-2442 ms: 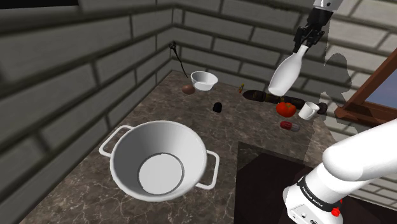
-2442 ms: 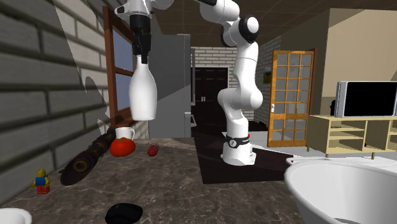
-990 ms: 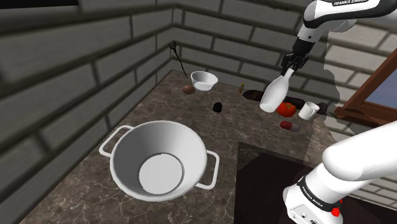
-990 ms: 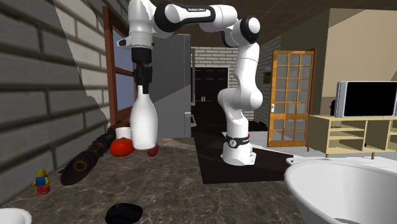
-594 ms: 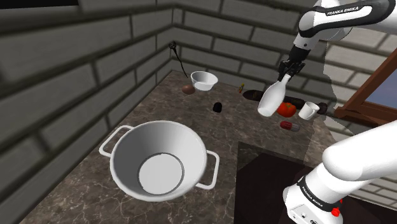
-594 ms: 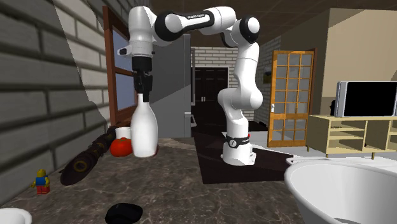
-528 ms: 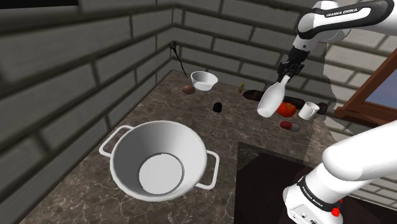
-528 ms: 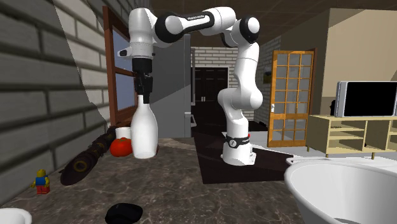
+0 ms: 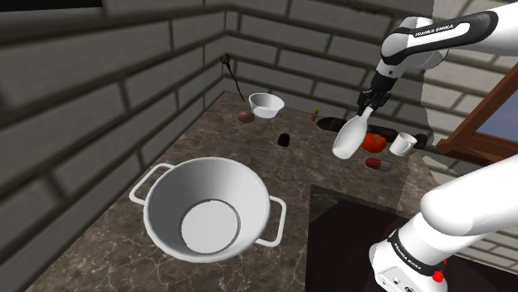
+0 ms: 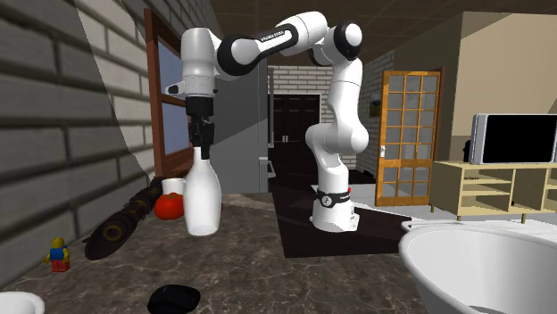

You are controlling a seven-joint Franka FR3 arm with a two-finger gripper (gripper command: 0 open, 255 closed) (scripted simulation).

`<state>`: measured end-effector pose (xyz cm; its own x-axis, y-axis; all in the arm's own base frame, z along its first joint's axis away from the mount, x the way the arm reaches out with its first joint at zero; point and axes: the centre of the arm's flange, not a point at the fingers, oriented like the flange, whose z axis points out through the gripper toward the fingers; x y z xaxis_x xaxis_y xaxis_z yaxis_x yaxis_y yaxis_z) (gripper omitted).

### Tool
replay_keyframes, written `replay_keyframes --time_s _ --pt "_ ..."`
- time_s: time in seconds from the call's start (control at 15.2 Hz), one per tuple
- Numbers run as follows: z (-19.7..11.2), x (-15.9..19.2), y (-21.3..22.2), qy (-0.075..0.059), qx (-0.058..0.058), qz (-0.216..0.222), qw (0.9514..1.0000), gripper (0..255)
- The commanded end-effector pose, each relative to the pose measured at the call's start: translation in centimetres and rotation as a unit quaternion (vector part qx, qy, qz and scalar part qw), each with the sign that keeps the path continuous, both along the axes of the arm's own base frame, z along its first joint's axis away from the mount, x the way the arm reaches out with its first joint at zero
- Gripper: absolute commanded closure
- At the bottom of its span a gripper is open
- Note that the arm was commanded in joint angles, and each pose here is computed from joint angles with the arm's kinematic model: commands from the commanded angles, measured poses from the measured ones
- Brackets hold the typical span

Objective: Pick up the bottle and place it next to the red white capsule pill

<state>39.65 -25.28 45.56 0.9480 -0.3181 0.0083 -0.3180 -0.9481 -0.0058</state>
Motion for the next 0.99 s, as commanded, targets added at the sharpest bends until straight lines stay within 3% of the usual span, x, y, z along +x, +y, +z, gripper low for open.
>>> replay_keyframes --time_s 0.0,0.53,0.59,0.92 --pt "-1.46 -0.06 0.04 0.000 0.000 0.000 1.0000 255" --pt "-1.46 -0.06 0.04 0.000 0.000 0.000 1.0000 255" --pt "-1.46 -0.06 0.04 0.000 0.000 0.000 1.0000 0" --pt "-1.46 -0.06 0.04 0.000 0.000 0.000 1.0000 0"
